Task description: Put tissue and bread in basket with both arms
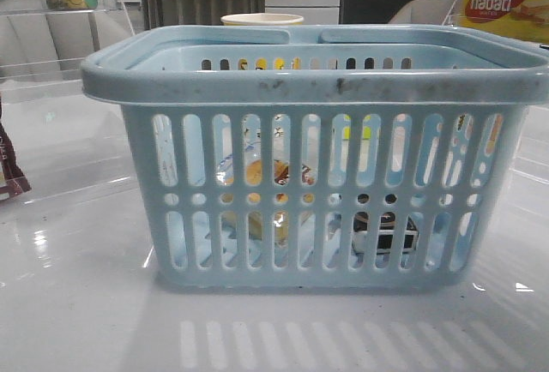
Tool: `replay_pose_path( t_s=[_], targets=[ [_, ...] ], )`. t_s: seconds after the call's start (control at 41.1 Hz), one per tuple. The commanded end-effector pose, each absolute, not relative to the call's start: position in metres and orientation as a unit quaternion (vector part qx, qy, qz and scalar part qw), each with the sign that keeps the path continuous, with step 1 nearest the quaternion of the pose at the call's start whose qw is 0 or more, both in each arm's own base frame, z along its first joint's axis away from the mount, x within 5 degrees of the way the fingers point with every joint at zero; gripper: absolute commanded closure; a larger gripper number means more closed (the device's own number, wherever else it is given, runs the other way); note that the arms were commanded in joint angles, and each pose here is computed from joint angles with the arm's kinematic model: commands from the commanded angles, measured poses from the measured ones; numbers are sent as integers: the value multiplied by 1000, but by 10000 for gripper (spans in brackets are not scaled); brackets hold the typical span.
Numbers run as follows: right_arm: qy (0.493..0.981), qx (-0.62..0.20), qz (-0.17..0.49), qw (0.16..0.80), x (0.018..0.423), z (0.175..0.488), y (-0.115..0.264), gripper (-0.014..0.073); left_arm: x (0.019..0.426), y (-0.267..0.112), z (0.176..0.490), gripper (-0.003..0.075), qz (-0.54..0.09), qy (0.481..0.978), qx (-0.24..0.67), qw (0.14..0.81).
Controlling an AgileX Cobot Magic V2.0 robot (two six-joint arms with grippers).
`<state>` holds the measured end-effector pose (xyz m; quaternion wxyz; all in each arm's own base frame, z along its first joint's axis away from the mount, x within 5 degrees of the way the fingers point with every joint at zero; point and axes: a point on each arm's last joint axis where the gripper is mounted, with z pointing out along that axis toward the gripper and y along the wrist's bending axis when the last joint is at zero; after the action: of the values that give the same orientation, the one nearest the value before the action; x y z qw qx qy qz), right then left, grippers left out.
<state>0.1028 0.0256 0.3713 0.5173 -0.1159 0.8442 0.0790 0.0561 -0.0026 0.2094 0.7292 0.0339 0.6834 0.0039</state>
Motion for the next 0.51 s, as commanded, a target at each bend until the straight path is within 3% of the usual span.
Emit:
replay_pose_path(
  t_s=[0.0,0.171,0.341,0.487],
  targets=[
    [788,-68,53,609,90,363,15,538,54,-2,216,624,-1,649,23,760],
    [723,-8,7,691,69,306,3,538,54,-2,216,624,-1,649,23,760],
    [699,15,-13,715,59,250,-1,538,54,-2,216,624,-1,649,23,760],
    [687,23,-20,726,58,224,-3,538,54,-2,216,624,-1,649,23,760]
  ],
)
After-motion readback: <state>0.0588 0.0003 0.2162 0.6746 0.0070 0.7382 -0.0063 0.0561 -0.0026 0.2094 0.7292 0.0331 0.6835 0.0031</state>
